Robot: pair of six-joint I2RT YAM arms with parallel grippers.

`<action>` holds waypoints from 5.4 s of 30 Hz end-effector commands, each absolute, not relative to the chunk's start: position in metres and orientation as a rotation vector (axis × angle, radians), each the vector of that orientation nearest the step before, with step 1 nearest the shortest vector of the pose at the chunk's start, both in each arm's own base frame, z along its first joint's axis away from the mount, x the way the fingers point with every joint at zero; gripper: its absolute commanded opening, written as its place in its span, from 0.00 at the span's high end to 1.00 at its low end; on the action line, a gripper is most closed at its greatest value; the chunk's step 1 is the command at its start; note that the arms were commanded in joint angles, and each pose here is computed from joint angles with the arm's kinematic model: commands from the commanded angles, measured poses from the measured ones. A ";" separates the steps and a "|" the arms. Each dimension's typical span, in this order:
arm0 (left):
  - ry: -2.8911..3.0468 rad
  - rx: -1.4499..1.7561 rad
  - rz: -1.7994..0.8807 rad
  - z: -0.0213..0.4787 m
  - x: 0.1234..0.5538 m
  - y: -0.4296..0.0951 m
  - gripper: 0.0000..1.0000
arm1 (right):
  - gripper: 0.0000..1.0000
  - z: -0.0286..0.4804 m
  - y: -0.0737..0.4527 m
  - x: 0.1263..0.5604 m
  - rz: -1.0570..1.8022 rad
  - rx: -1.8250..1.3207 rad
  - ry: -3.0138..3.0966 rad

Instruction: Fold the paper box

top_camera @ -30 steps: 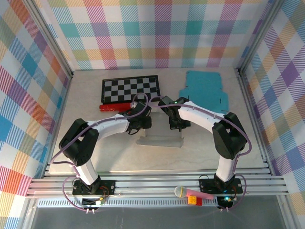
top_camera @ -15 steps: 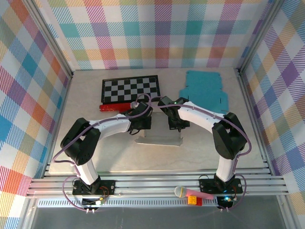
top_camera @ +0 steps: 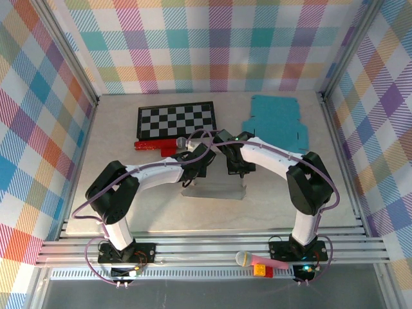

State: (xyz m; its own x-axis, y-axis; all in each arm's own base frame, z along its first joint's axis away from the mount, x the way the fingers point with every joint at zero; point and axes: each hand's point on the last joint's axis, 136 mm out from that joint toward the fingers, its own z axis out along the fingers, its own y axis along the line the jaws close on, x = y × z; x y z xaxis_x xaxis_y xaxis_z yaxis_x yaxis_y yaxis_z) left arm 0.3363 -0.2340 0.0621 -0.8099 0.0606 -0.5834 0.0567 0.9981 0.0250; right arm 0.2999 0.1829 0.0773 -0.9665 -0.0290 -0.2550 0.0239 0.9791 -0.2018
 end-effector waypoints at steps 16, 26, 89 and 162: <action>2.253 -0.305 -0.418 0.264 0.372 -0.166 0.37 | 1.00 0.057 0.151 0.267 -0.012 0.921 3.068; 2.511 -0.450 -0.518 0.187 0.330 -0.139 0.47 | 1.00 0.069 0.163 0.234 0.046 2.027 2.744; 2.634 -0.241 -0.731 0.126 0.308 -0.242 0.52 | 0.69 0.202 0.351 0.316 0.846 -0.072 2.848; 2.541 0.249 -0.491 0.160 0.324 -0.235 0.42 | 0.39 0.203 0.131 0.343 0.745 -0.421 2.211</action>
